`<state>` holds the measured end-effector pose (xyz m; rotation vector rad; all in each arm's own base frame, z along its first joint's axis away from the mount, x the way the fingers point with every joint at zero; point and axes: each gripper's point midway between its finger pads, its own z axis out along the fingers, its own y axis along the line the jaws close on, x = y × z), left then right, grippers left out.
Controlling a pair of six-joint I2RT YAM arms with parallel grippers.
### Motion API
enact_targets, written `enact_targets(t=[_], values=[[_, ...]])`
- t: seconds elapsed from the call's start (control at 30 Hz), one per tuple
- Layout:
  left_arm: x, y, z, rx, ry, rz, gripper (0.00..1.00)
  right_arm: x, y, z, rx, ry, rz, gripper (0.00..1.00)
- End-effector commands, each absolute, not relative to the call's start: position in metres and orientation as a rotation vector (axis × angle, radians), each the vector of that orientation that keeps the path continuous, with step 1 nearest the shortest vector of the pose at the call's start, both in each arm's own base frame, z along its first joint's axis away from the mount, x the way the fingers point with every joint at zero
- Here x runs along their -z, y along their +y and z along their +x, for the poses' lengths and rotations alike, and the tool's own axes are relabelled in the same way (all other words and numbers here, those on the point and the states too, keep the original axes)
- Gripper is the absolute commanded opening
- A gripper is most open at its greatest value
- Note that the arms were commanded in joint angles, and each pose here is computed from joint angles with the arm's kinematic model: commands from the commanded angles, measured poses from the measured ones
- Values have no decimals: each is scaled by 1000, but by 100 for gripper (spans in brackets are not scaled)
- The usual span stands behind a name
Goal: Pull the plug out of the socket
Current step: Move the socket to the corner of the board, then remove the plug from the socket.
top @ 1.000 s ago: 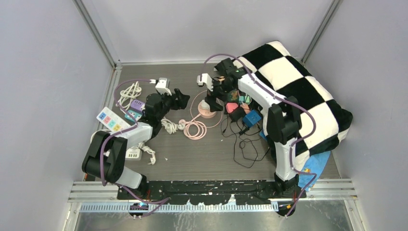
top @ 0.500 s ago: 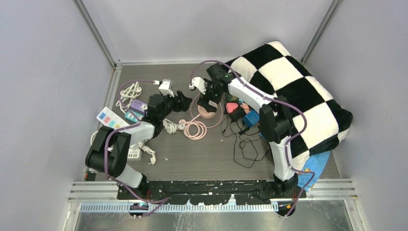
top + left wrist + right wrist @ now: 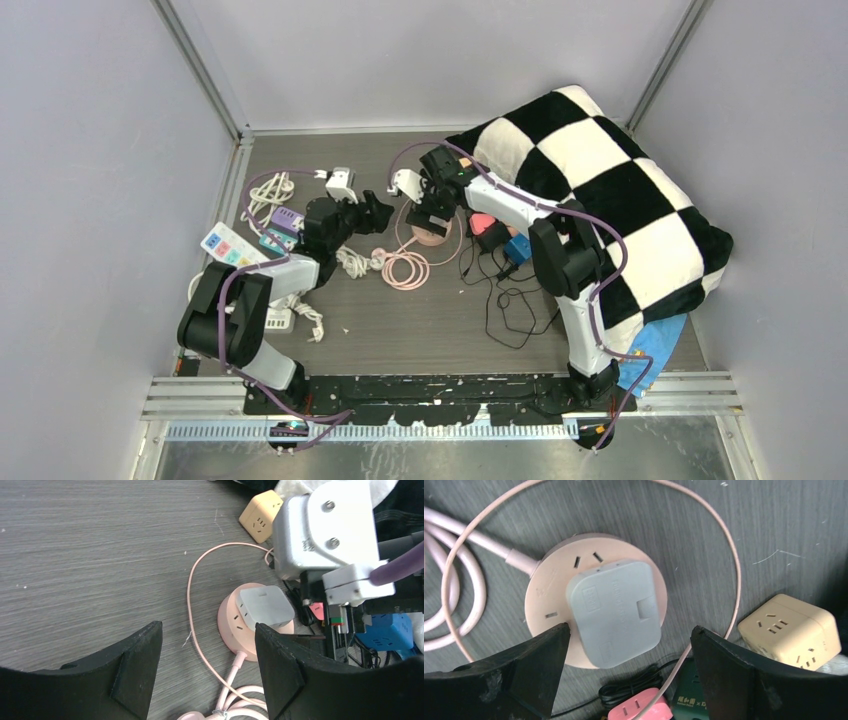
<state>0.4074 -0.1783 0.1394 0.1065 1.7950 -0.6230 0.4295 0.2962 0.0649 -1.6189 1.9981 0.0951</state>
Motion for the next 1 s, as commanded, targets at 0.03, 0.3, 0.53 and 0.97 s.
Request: enact_targets(t=[0.03, 0.3, 0.53, 0.97], values=[[-150, -170, 414, 584, 1736, 107, 69, -74, 295, 442, -11, 1961, -1557, 93], [-143, -171, 416, 584, 1747, 113, 69, -74, 292, 444, 33, 1940, -1555, 88], [-141, -169, 416, 579, 1749, 114, 68, -88, 287, 443, 72, 1929, -1527, 87], [-140, -169, 416, 582, 1749, 118, 68, -121, 283, 443, 90, 1900, -1478, 86]])
